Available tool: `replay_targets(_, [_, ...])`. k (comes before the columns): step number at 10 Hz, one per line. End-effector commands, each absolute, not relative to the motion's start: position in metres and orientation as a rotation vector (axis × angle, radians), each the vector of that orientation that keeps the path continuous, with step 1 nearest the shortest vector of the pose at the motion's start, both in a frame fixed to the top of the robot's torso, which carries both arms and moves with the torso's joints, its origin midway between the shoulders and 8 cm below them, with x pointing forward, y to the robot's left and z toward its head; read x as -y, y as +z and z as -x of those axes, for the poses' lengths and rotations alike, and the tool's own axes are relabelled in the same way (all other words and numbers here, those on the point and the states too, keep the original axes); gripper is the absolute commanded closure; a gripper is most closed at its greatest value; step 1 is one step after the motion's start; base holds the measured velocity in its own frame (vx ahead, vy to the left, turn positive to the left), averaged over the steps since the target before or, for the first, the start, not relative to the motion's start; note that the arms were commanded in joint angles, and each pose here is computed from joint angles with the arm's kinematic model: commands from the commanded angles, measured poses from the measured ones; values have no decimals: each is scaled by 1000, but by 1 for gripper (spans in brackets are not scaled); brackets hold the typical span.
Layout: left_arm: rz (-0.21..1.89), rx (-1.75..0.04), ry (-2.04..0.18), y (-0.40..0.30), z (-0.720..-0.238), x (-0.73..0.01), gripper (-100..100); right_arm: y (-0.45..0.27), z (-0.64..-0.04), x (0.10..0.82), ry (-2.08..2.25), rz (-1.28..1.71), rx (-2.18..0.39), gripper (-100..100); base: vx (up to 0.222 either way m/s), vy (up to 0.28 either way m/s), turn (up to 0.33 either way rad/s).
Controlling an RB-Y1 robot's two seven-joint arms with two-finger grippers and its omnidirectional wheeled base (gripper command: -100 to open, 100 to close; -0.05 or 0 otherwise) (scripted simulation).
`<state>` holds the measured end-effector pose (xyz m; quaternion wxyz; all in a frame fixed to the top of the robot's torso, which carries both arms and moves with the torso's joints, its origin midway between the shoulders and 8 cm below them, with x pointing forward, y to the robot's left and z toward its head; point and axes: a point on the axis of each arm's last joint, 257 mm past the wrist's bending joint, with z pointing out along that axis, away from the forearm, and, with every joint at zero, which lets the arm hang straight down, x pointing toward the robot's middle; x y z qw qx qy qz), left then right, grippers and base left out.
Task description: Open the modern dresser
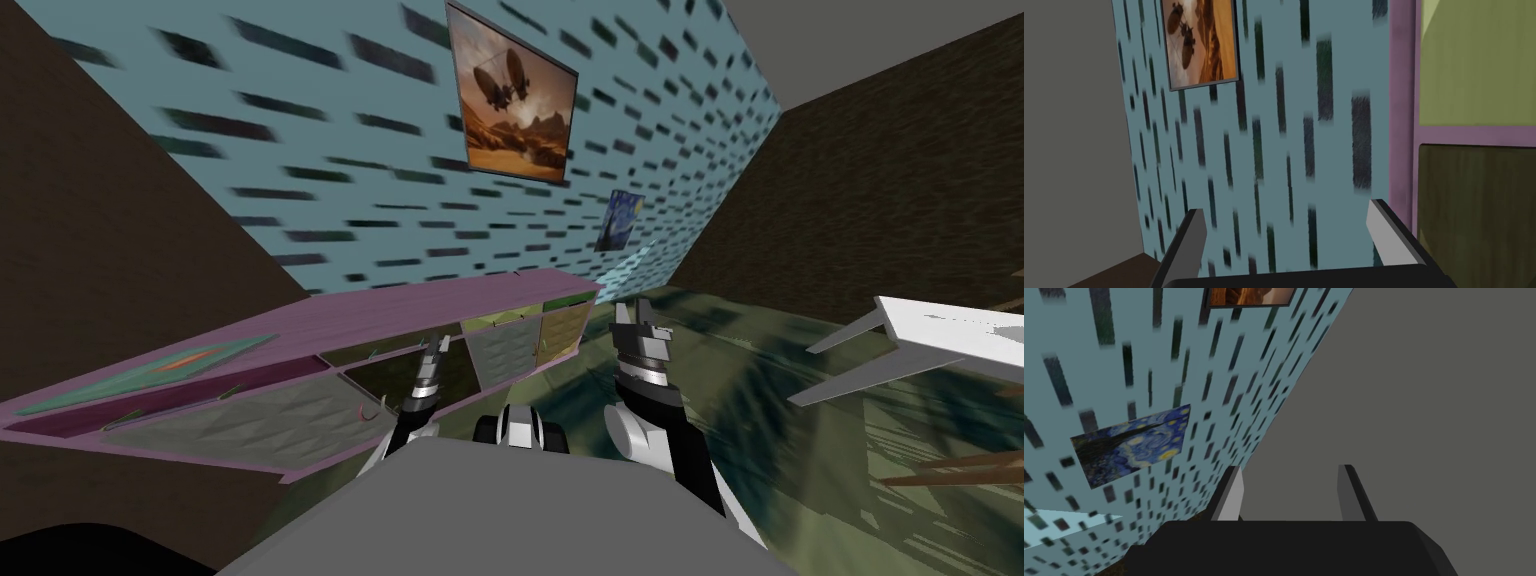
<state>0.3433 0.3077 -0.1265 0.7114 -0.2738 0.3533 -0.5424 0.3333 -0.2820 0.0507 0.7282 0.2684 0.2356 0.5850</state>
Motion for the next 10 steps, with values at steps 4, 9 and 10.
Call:
replay_targets(4, [682, -763, -1184, -163, -336, -327, -100, 51, -333, 282, 1289, -591, -519, 0, 108, -126, 67])
replay_targets(9, [751, -742, -1162, -194, -327, -344, -100, 51, -333, 282, 1289, -591, -519, 0, 113, -145, 63])
replay_targets(10, [755, -745, -1160, -196, -327, -344, -100, 51, -333, 282, 1289, -591, -519, 0, 103, -106, 33])
